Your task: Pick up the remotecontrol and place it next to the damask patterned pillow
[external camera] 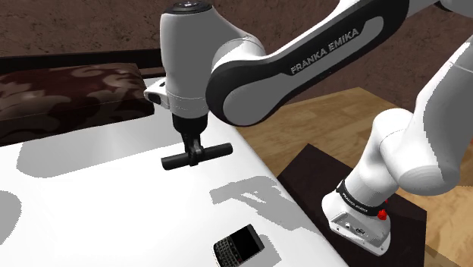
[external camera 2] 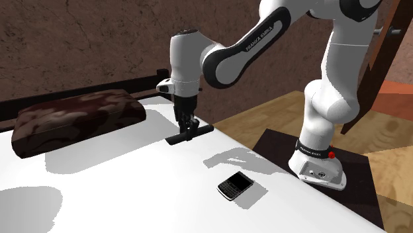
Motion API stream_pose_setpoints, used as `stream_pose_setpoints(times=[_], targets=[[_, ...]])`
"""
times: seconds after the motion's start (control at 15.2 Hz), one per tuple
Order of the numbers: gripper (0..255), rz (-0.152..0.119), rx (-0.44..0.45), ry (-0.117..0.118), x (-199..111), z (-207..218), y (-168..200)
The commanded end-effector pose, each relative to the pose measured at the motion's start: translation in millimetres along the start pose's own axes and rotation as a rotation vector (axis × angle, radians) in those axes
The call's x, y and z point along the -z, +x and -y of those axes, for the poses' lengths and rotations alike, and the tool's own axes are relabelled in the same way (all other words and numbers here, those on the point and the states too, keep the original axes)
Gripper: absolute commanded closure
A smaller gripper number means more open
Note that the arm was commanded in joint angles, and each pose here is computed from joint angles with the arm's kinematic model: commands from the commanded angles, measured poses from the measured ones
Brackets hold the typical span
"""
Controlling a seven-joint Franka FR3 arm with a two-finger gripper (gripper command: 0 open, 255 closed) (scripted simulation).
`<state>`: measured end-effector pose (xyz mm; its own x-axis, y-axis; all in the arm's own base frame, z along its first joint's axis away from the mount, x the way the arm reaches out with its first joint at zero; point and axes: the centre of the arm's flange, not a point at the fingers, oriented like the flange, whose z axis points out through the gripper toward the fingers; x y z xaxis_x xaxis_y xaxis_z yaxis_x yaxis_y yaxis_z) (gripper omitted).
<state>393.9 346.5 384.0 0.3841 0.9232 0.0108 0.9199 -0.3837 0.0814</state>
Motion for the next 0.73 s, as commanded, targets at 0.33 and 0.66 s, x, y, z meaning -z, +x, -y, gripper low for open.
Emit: stream_pose_setpoints(times=[0.33,0.66], targets=[[255,0.000,0.000,0.000,36,-2,0],[255,0.000,0.000,0.000,63,-4,0]])
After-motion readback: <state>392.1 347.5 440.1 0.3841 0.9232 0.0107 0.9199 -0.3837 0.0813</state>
